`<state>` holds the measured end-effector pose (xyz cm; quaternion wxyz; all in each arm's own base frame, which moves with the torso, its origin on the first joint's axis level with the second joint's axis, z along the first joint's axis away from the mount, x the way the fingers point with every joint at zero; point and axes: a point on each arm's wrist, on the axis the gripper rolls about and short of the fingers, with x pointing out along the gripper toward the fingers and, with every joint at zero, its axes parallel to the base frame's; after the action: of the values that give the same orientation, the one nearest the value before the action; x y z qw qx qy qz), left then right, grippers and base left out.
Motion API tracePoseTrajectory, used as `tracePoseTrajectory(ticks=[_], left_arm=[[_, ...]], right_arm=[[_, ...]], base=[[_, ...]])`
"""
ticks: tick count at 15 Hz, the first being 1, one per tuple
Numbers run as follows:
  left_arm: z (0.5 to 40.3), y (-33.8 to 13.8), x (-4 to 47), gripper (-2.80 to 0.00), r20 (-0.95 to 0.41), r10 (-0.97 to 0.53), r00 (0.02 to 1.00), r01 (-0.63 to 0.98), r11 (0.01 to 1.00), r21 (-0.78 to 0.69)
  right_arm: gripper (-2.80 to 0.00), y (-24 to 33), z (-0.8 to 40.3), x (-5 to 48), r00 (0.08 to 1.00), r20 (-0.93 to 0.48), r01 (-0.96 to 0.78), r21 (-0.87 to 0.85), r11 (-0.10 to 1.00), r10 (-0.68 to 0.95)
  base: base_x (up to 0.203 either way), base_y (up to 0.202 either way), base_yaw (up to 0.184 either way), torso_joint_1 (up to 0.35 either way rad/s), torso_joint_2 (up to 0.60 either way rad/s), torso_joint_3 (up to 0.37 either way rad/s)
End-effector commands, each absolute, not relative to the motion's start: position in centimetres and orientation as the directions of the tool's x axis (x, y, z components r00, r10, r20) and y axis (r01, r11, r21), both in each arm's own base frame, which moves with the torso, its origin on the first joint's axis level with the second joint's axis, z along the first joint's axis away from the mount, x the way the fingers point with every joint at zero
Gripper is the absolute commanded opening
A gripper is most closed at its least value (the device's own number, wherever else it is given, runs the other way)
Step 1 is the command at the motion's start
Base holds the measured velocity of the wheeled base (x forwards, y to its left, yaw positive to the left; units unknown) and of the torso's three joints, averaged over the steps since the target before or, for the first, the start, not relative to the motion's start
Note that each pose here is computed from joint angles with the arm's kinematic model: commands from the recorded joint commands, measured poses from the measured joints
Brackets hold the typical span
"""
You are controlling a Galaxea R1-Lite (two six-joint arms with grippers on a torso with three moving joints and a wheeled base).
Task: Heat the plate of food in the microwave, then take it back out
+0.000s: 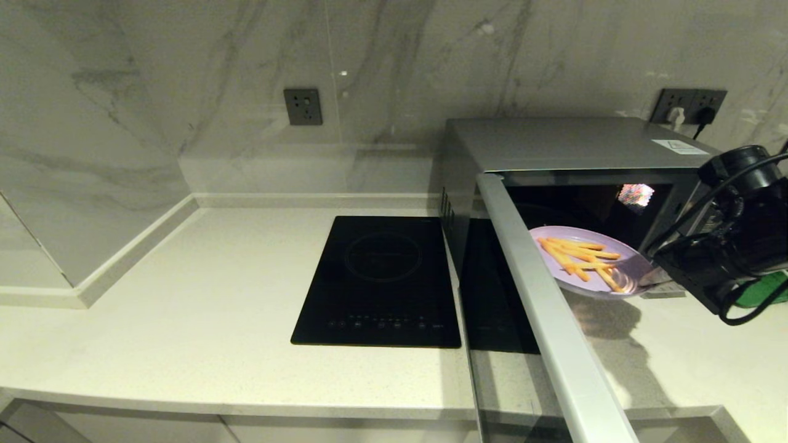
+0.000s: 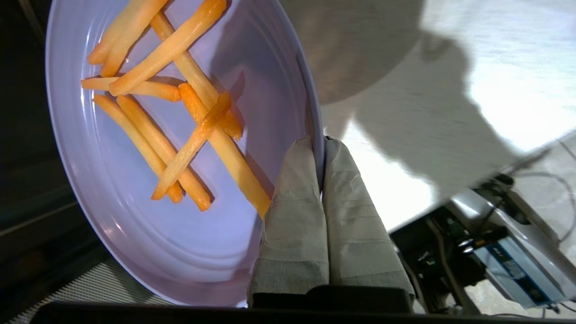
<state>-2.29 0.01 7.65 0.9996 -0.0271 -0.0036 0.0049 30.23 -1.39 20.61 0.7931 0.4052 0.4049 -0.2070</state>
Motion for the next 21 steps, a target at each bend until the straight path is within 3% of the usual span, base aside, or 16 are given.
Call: tracePoseTrajectory(ticks=[1, 12, 21], left_arm=[[7.7, 0.0, -2.3, -2.8, 0.008, 0.011, 1.0, -0.01, 0.998, -0.055], [7.7, 0.0, -2.3, -2.8, 0.008, 0.011, 1.0, -0.01, 0.998, -0.055], [7.7, 0.0, -2.3, -2.8, 0.008, 0.011, 1.0, -0.01, 0.998, -0.054]], right_arm=[[-2.8, -3.4, 22.0, 26.4, 0.615, -0.788, 0.666, 0.499, 0.554, -0.029], [-2.8, -18.6, 18.5, 12.1, 0.547, -0.811, 0.812, 0.453, 0.368, -0.209], [-2.8, -25.3, 13.4, 11.2, 0.668, -0.745, 0.662, 0.594, 0.458, 0.001]], base=[[0.0, 0.0, 0.0, 0.0, 0.0, 0.0], [0.0, 0.0, 0.0, 0.0, 0.0, 0.0], [0.0, 0.0, 0.0, 0.0, 0.0, 0.0]])
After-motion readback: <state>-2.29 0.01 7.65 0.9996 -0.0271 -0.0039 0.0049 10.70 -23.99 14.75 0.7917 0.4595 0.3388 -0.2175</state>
